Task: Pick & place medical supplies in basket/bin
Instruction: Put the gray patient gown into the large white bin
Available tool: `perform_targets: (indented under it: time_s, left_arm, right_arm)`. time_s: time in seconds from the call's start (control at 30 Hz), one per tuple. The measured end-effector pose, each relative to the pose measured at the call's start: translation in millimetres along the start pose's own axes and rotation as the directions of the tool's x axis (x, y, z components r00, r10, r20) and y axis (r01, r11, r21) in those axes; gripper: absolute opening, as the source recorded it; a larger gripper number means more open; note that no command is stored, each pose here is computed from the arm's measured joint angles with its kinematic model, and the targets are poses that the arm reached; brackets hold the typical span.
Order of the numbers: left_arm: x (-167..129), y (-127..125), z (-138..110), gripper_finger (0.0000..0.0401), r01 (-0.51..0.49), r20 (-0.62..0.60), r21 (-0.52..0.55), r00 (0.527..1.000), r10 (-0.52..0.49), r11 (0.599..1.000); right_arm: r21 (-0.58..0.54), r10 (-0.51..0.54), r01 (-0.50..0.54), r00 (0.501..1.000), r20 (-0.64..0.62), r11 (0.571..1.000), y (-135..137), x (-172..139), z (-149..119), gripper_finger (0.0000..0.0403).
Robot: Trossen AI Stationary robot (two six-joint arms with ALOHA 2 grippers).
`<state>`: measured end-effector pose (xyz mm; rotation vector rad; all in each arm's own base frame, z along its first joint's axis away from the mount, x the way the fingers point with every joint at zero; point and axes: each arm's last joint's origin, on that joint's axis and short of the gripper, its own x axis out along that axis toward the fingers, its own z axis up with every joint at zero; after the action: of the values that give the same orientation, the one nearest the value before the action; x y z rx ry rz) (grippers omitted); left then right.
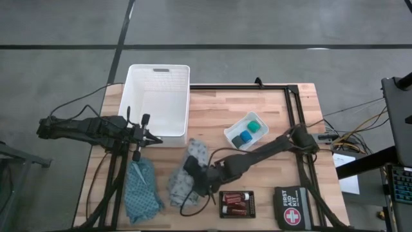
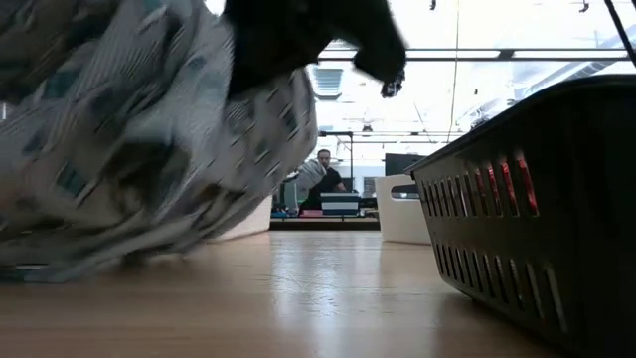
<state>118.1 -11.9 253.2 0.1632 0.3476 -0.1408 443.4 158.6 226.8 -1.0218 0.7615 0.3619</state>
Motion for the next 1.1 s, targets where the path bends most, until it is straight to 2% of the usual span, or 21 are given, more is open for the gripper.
perform_targets:
  time_s: [0.13, 0.3, 0.4, 0.6, 0.73, 0.9, 1.03, 1.1]
  left_arm:
    - [0.0, 0.0, -0.1, 0.0006, 0.0, -0.001, 0.0, 1.0, 0.0, 1.0]
    - [-0.1, 0.0, -0.1, 0.0006, 0.0, -0.001, 0.0, 1.0, 0.0, 1.0]
    - [-0.1, 0.0, -0.2, 0.0006, 0.0, -0.002, 0.0, 1.0, 0.0, 1.0]
    - [-0.1, 0.0, -0.2, 0.0006, 0.0, -0.002, 0.0, 1.0, 0.0, 1.0]
    - [0.0, 0.0, -0.2, 0.0006, 0.0, -0.002, 0.0, 1.0, 0.0, 1.0]
    - [-0.1, 0.0, -0.2, 0.0006, 0.0, -0.002, 0.0, 1.0, 0.0, 1.0]
    - [0.0, 0.0, -0.3, 0.0006, 0.0, -0.003, 0.0, 1.0, 0.0, 1.0]
    - [-0.1, 0.0, -0.2, 0.0006, 0.0, -0.002, 0.0, 1.0, 0.0, 1.0]
  right_arm:
    - [0.044, 0.023, -0.022, 0.999, -0.023, 0.999, -7.1, -23.6, -3.8, 0.0045]
    - [0.047, 0.046, -0.044, 0.998, -0.048, 0.998, -16.3, -56.7, -10.3, 0.0045]
    - [0.05, 0.02, -0.019, 1.0, -0.022, 0.999, -26.2, -81.5, -12.0, 0.0048]
    - [0.082, -0.138, 0.14, 0.99, -0.029, 0.987, -50.2, -128.4, -20.5, 0.0048]
    - [0.104, -0.209, 0.21, 0.978, -0.017, 0.972, -65.1, -151.1, -29.4, 0.0048]
    - [0.15, -0.29, 0.286, 0.957, 0.005, 0.946, -84.1, -158.4, -38.7, 0.0048]
    - [0.077, -0.346, 0.347, 0.938, -0.024, 0.935, -99.3, -160.4, -48.8, 0.0048]
    - [0.061, -0.418, 0.422, 0.906, -0.07, 0.905, -108.9, -162.4, -53.0, 0.0048]
